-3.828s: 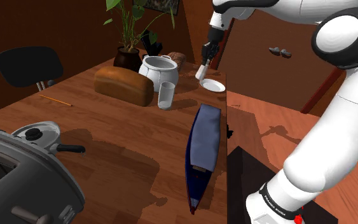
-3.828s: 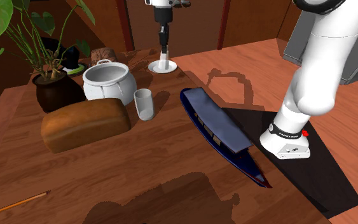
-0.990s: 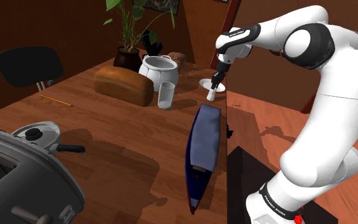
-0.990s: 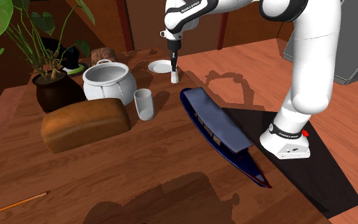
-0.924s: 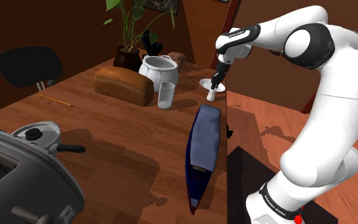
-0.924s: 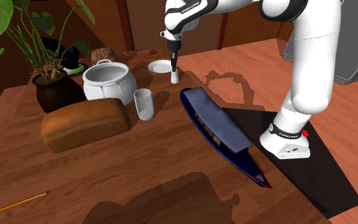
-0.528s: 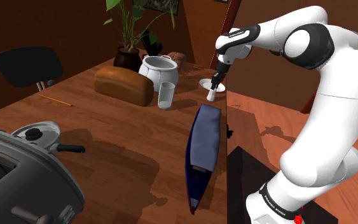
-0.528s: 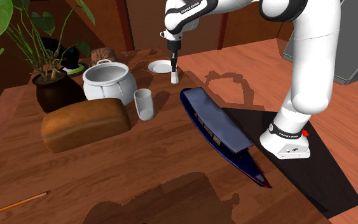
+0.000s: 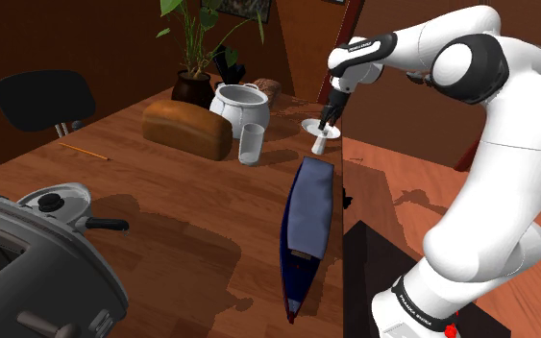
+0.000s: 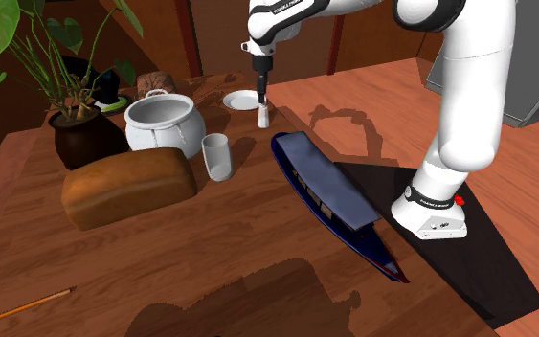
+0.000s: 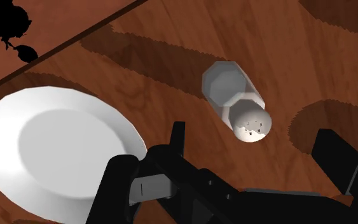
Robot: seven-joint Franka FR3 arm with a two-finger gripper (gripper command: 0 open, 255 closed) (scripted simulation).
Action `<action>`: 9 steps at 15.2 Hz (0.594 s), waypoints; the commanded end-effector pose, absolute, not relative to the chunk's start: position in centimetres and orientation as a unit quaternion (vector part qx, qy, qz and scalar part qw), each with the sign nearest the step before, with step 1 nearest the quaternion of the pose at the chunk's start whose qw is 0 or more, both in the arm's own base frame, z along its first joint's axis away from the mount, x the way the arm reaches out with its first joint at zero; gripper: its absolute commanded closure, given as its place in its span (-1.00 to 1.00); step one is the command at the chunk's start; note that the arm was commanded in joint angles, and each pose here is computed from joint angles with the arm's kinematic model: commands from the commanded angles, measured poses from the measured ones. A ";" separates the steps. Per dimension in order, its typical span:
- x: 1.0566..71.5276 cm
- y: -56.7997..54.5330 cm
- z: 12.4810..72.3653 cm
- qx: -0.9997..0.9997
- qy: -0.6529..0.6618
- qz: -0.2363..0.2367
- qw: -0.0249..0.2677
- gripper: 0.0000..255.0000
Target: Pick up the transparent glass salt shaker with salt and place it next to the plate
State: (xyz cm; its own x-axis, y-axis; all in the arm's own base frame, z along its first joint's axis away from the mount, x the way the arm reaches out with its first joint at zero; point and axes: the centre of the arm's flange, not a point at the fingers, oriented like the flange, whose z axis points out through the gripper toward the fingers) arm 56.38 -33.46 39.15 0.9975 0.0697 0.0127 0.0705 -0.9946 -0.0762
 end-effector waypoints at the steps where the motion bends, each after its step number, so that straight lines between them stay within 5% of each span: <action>1: 56.5 -33.6 41.4 -0.999 -0.035 -0.005 0.038 -1.00; 9: 56.5 -33.7 42.4 -0.999 -0.035 -0.005 0.038 -1.00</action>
